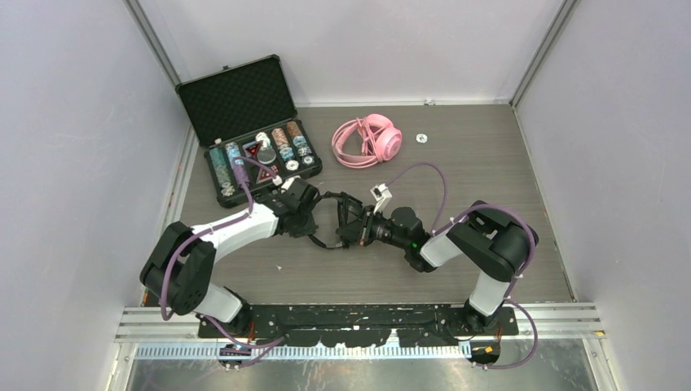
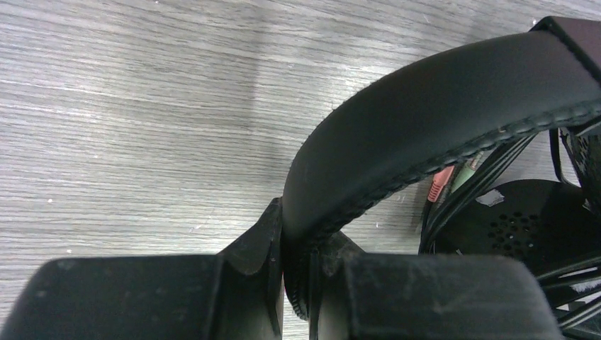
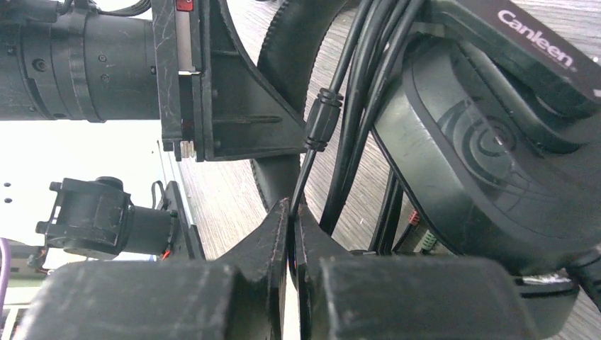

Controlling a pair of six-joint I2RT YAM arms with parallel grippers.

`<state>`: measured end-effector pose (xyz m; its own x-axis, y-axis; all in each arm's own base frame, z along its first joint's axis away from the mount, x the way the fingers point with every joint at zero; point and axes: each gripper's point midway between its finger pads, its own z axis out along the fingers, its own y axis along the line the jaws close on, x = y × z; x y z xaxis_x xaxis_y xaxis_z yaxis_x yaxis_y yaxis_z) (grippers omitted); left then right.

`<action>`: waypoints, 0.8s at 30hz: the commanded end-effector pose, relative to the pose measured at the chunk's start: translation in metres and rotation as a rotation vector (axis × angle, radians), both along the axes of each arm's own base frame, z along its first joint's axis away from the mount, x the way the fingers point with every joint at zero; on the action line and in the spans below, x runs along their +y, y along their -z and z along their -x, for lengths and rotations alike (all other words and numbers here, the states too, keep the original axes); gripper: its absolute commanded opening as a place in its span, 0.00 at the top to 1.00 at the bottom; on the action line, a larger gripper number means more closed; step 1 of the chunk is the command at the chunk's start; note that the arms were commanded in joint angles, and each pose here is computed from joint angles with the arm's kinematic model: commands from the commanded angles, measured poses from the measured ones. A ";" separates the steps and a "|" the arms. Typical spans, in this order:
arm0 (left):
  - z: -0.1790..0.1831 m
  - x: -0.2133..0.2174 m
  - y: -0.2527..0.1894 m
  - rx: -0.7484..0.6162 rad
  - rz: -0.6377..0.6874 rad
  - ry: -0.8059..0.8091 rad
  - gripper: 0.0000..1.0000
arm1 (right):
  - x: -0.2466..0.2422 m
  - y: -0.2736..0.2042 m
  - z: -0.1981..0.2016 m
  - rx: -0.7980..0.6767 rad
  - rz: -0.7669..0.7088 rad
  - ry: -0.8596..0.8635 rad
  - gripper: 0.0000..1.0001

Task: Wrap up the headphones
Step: Place the headphones at the center of the board.

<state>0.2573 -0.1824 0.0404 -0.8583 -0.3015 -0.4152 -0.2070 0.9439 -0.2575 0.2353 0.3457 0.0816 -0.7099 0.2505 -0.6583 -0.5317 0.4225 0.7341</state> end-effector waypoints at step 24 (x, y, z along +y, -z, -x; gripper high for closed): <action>-0.013 -0.018 0.004 0.010 0.011 0.075 0.91 | -0.053 -0.015 0.014 0.124 0.072 0.183 0.48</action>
<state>0.2631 -0.1915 0.0228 -0.8820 -0.2645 -0.3900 -0.1798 0.9539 -0.2402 0.2155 0.3140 0.0923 -0.7559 0.3003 -0.5818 -0.4100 0.4756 0.7782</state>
